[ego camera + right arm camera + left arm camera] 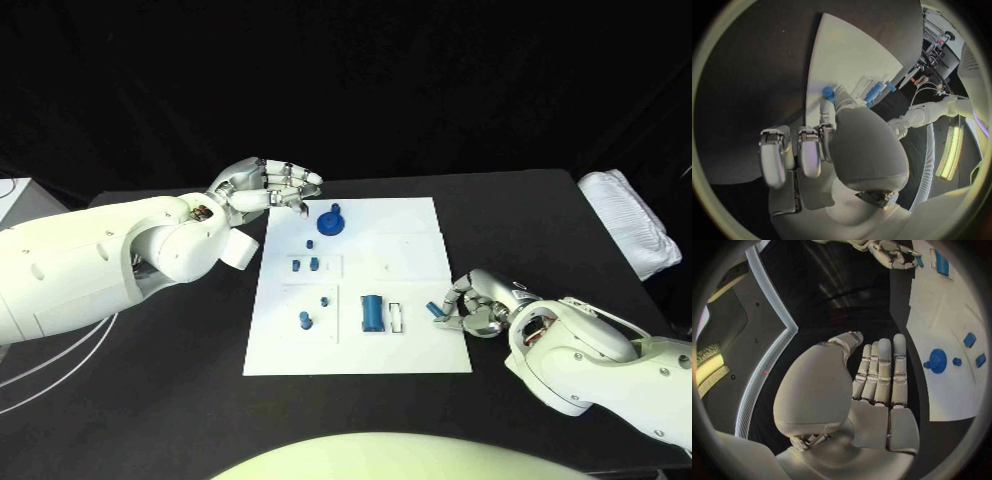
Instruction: Assemble the parts on the task board
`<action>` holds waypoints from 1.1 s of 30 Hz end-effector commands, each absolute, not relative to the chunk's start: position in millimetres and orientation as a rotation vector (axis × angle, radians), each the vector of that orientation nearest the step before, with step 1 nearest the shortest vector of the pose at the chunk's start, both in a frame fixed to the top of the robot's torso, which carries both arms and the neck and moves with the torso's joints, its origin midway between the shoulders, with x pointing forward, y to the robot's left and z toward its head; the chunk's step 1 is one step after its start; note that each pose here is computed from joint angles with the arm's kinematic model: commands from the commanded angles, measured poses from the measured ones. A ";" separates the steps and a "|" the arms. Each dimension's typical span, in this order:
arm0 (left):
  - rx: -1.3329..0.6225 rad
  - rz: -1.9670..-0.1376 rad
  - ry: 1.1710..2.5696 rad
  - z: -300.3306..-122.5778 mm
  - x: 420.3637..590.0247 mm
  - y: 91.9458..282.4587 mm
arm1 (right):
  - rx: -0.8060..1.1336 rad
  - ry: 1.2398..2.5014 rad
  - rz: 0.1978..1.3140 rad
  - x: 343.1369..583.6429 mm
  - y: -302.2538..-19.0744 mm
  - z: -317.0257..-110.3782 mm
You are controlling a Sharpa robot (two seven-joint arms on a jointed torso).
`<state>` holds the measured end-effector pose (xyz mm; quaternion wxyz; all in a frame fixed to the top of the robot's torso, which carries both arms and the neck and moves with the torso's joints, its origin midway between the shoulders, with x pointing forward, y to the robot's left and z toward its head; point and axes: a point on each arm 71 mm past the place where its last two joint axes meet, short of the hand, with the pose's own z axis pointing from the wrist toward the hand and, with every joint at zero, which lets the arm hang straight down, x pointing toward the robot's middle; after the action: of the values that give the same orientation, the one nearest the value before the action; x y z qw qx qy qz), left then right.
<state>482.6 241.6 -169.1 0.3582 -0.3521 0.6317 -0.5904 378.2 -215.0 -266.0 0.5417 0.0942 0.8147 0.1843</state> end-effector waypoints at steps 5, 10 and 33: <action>-0.904 -1.547 1.632 -168.0 481.8 239.8 | 0.108 2.020 0.297 375.8 -215.4 -278.7; -0.904 -1.547 1.633 -168.1 481.8 239.8 | 0.114 1.993 0.310 375.8 -210.0 -276.5; -0.905 -1.546 1.634 -168.1 481.8 239.7 | 0.264 1.940 0.487 367.3 -185.4 -246.9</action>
<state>482.5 242.4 -169.1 0.3578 -0.3526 0.6322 -0.5899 368.4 -186.3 -245.3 0.5482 0.0843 0.8080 0.1986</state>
